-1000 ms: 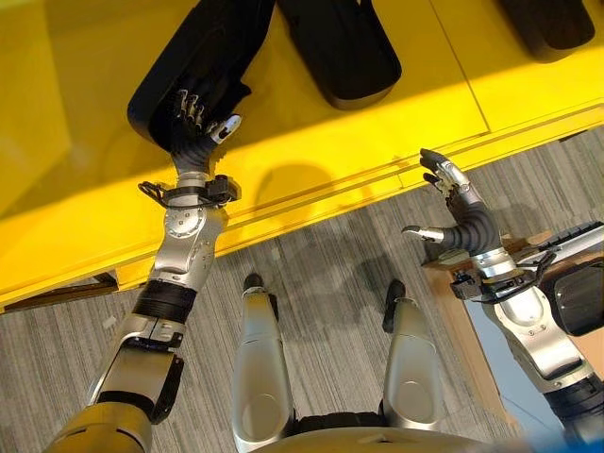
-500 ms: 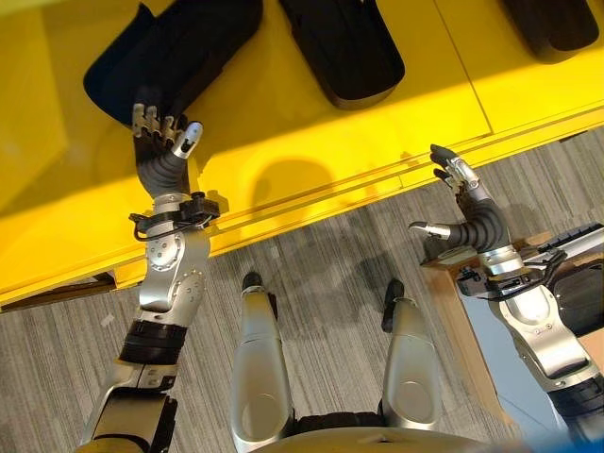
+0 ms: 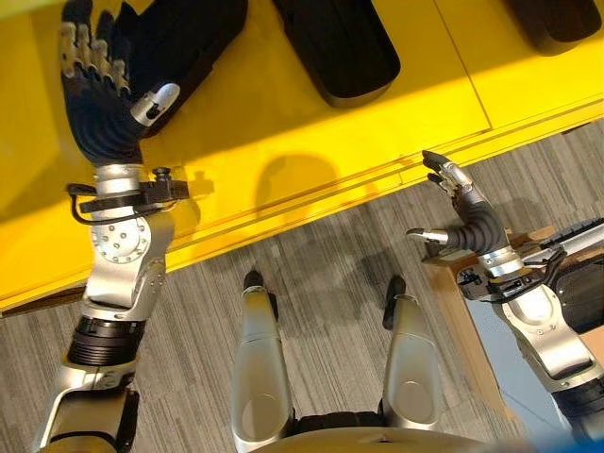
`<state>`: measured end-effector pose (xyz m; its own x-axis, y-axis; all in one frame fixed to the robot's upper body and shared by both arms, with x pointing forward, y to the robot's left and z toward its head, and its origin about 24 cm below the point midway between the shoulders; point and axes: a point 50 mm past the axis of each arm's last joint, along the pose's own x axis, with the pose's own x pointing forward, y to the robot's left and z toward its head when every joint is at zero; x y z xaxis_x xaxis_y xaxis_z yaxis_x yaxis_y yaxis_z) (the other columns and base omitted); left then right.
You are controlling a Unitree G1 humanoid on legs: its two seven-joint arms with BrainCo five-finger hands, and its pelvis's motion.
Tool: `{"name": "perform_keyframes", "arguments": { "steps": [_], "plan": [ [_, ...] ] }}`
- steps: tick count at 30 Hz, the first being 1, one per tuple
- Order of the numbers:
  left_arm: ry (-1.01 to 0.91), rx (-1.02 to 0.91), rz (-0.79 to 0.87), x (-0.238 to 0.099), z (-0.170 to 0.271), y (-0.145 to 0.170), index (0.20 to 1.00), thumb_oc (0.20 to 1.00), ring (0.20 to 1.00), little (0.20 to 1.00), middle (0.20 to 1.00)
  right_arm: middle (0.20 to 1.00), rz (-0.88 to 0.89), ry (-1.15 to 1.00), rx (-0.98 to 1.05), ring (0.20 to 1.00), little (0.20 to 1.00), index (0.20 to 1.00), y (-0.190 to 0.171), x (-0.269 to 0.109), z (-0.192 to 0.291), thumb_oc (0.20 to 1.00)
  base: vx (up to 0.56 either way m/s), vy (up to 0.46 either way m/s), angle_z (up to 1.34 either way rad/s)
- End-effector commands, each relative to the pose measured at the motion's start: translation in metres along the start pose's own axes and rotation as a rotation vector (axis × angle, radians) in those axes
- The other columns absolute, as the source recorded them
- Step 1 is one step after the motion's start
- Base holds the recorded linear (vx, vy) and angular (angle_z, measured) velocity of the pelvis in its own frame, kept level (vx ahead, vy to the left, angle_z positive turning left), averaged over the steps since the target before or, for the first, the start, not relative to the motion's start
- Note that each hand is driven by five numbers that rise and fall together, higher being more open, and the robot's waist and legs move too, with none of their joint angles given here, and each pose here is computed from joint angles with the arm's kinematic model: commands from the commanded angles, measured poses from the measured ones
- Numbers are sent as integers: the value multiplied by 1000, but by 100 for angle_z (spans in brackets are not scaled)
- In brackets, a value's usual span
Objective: Move parts from the plastic box to the shelf.
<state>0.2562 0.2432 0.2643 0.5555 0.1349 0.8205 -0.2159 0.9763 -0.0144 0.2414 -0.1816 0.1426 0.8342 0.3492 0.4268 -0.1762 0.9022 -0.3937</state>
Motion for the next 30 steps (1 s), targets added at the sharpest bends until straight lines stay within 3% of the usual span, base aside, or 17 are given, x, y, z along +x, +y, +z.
{"name": "perform_keyframes", "arguments": {
  "steps": [1, 7, 14, 22, 30],
  "plan": [
    [-221, 227, -60, 14, 28, -1, 1000, 1000, 1000, 1000, 1000, 1000, -27, -89, -4, 1000, 1000, 1000, -15, -2, 14, 1000, 0, 0, 0],
    [-328, 778, -178, 24, 35, 19, 1000, 1000, 1000, 1000, 1000, 1000, -8, -79, -3, 1000, 1000, 1000, -20, -7, 13, 1000, 0, 0, 0],
    [-321, 1394, -516, 16, 15, 45, 1000, 1000, 1000, 1000, 1000, 1000, 6, -87, -15, 1000, 1000, 1000, -25, -10, 14, 1000, 0, 0, 0],
    [-297, 1661, -815, 5, -8, 57, 1000, 1000, 1000, 1000, 1000, 1000, 25, -108, -26, 1000, 1000, 1000, -26, -10, 18, 1000, -1, 9, 0],
    [-210, 1719, -796, 6, -17, 73, 1000, 1000, 1000, 1000, 1000, 1000, 18, -113, -38, 1000, 1000, 1000, -27, -10, 20, 1000, 0, 4, 0]
  ]
}}
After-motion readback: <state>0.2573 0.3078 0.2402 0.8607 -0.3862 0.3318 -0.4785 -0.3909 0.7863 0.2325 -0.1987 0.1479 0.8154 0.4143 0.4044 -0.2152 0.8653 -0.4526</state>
